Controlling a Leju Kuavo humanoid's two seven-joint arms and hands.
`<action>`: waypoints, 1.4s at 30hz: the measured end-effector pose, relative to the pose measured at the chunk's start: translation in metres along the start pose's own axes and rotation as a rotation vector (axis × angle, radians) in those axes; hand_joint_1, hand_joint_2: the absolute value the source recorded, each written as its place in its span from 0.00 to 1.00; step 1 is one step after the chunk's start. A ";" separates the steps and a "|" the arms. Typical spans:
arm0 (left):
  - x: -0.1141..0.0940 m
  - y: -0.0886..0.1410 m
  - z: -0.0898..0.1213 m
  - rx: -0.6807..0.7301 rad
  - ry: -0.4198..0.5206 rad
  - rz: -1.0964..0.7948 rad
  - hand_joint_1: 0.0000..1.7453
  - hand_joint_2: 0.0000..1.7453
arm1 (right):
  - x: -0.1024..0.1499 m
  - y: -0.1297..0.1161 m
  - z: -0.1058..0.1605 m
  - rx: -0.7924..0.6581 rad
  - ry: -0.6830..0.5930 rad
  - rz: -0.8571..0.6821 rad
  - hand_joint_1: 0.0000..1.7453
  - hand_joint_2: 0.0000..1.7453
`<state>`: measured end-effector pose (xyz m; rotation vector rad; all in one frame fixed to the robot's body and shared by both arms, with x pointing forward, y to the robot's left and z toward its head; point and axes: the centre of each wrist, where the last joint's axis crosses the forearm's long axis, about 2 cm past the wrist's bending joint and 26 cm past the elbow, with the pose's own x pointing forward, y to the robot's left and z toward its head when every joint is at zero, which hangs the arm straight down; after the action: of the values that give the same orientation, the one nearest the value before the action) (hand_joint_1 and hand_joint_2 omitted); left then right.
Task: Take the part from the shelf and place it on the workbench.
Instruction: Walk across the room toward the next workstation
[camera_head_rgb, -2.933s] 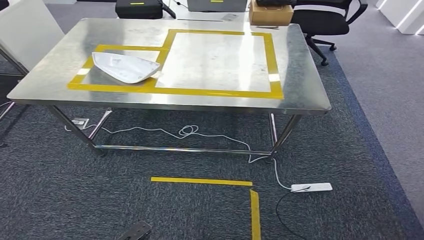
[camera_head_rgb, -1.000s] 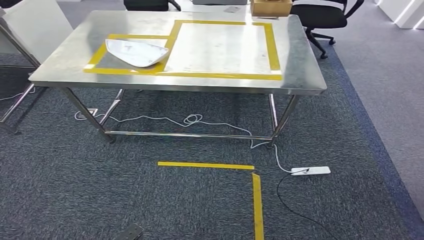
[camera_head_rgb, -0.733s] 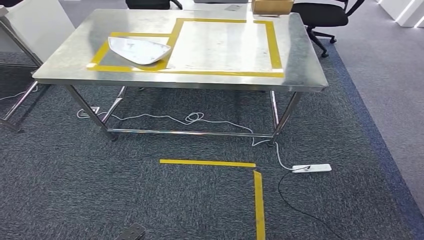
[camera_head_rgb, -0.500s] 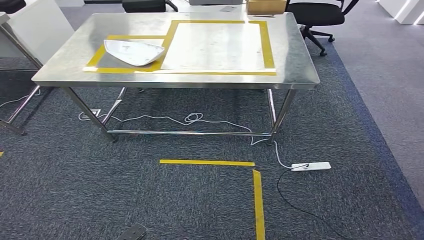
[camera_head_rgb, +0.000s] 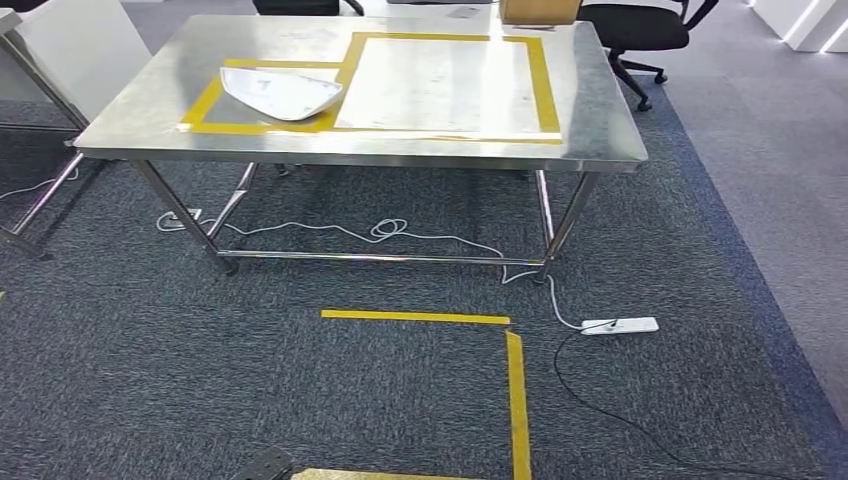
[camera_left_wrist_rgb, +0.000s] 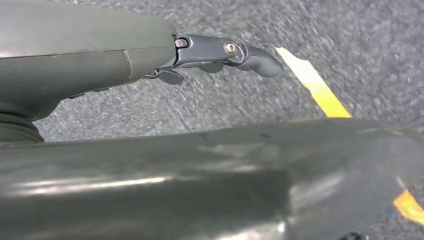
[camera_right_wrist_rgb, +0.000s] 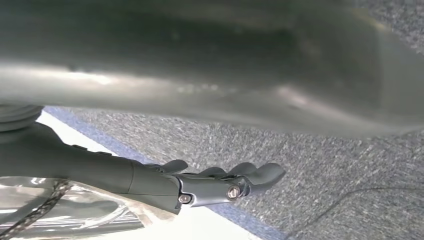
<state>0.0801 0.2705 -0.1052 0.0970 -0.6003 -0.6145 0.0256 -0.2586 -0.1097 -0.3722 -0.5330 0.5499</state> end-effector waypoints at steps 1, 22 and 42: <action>0.001 0.000 0.000 0.000 -0.002 0.000 0.00 0.00 | 0.000 0.000 0.000 0.000 0.000 0.001 0.00 0.00; 0.007 -0.001 -0.003 -0.017 0.004 -0.009 0.00 0.00 | -0.001 0.000 0.000 -0.003 0.008 -0.010 0.00 0.00; 0.017 0.000 -0.006 -0.018 -0.008 -0.009 0.00 0.00 | -0.001 -0.002 -0.001 -0.005 0.004 -0.008 0.00 0.00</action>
<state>0.0943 0.2604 -0.1019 0.0810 -0.6019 -0.6292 0.0264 -0.2605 -0.1097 -0.3753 -0.5323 0.5398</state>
